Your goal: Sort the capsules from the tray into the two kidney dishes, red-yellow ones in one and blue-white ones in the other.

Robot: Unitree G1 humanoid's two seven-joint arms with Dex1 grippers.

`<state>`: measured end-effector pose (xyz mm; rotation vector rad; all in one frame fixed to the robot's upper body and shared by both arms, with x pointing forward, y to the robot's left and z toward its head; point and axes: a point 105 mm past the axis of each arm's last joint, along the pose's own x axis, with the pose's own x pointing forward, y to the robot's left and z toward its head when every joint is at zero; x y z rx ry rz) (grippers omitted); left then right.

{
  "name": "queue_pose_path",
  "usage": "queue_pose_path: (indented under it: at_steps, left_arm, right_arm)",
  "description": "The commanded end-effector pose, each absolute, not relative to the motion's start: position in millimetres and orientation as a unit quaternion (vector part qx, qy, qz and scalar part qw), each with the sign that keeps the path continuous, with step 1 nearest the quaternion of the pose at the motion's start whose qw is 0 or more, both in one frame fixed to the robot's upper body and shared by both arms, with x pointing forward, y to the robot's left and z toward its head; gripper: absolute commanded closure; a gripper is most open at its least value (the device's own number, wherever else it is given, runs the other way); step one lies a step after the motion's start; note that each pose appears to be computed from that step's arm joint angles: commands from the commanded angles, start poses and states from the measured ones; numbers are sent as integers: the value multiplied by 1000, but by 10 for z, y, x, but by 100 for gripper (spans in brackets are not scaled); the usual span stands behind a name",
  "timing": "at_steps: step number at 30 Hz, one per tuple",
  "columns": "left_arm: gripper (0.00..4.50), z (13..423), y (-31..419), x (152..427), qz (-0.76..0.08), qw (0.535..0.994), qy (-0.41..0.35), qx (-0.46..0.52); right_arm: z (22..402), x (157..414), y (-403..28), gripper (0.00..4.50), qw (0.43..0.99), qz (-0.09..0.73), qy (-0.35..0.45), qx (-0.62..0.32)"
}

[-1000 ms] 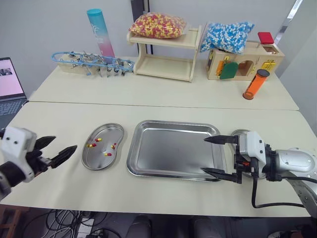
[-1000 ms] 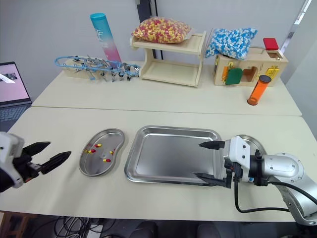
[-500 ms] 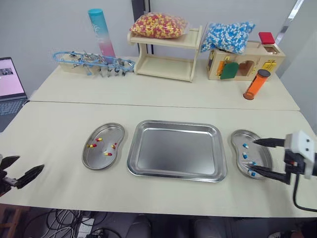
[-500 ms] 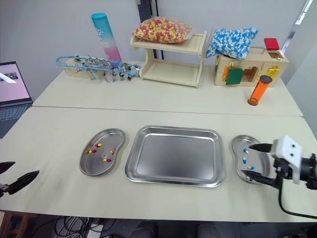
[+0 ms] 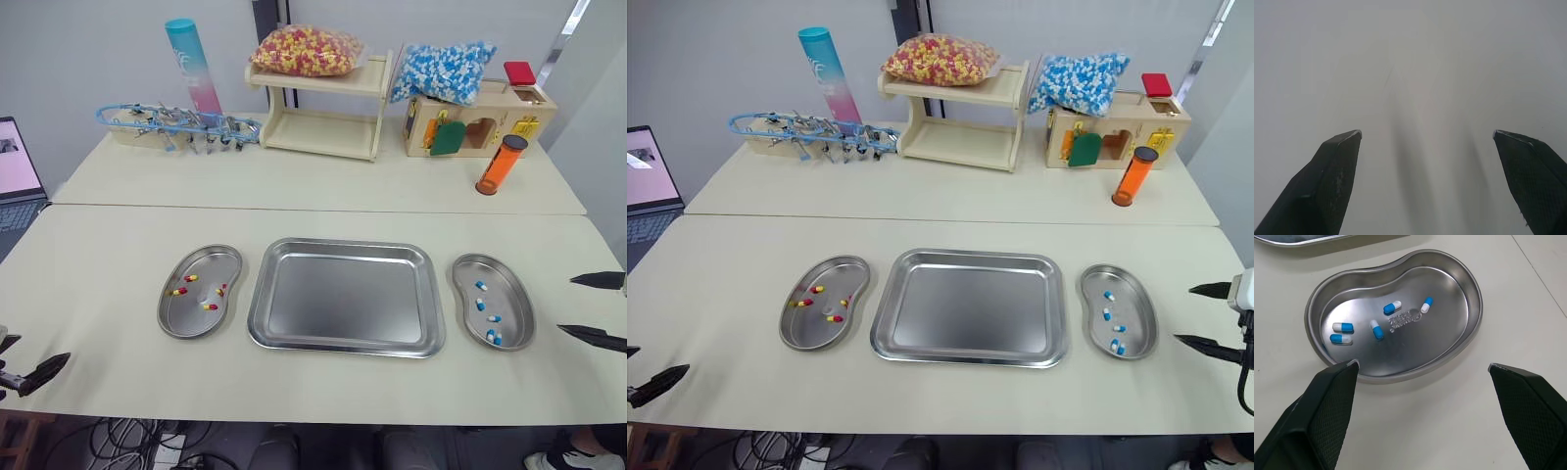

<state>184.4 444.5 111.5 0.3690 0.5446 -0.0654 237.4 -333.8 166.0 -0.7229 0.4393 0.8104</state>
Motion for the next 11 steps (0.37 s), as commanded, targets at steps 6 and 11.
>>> queue_pose_path:
  at_steps: [6,11]
  left_arm:
    - [4,1215,4507,1869,-29,946,262,189]
    - [4,1215,4516,1869,-32,946,264,183]
  right_arm:
    - [1723,2422,-3337,0,819,389,205,-368]
    - [1722,2430,-3339,0,819,389,204,-370]
